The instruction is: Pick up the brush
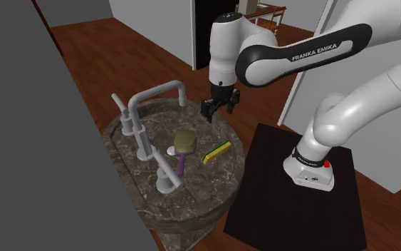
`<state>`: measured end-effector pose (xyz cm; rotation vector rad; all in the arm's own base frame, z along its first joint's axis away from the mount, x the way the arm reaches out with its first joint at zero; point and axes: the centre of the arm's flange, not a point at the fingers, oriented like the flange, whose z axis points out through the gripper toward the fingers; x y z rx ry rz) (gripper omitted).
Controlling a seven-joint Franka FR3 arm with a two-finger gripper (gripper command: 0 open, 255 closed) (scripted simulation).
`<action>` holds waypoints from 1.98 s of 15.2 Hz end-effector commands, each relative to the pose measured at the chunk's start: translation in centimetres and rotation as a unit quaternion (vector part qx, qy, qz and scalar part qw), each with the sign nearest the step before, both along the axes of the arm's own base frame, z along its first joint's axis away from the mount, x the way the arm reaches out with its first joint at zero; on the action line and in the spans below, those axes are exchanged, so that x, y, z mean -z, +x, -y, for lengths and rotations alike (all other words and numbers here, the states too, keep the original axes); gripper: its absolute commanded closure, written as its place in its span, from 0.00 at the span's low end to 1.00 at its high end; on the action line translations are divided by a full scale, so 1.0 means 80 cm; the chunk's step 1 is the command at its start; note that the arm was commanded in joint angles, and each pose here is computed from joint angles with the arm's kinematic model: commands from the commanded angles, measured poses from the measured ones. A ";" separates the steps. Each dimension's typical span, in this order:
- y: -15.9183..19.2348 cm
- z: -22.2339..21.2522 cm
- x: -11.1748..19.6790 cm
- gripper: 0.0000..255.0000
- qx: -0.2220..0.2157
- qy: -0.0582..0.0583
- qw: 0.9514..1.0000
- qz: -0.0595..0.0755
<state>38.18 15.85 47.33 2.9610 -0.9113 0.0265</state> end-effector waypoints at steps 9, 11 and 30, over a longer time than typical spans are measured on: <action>0.094 -0.083 0.118 0.00 0.170 0.003 0.985 -0.023; 0.115 -0.095 0.142 0.00 0.203 0.004 0.979 -0.028; 0.168 -0.118 0.250 1.00 0.282 0.005 0.958 -0.039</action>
